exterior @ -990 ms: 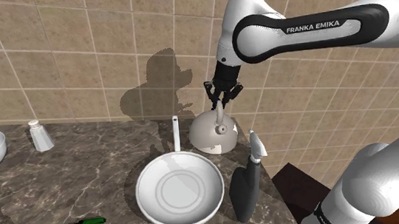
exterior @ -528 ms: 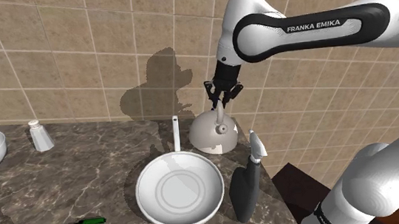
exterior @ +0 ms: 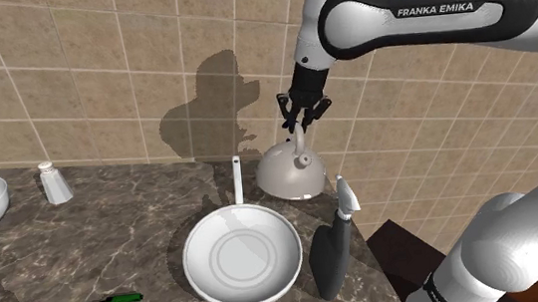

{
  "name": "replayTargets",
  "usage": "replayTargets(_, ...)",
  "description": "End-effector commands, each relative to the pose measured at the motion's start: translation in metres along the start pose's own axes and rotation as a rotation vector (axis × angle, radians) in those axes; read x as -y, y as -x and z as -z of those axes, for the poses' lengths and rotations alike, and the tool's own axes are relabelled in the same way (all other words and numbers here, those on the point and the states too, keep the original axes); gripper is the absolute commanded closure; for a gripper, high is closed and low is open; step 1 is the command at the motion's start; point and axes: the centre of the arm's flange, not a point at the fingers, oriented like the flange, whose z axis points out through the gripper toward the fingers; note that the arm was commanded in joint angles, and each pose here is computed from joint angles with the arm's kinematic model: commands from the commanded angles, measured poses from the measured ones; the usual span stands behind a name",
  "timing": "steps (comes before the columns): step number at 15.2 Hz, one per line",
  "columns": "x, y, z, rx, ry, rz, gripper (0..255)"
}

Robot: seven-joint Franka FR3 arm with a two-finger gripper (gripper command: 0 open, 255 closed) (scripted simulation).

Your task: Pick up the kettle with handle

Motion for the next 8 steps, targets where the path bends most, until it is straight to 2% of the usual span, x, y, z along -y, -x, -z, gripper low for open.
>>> replayTargets(1, 0.0, -0.002, 0.011, -0.001, -0.001, 0.0, 255)
replayTargets(6, 0.001, -0.004, 0.037, -0.001, -0.001, 0.0, 255)
replayTargets(8, 0.002, -0.004, 0.038, -0.001, -0.001, 0.0, 255)
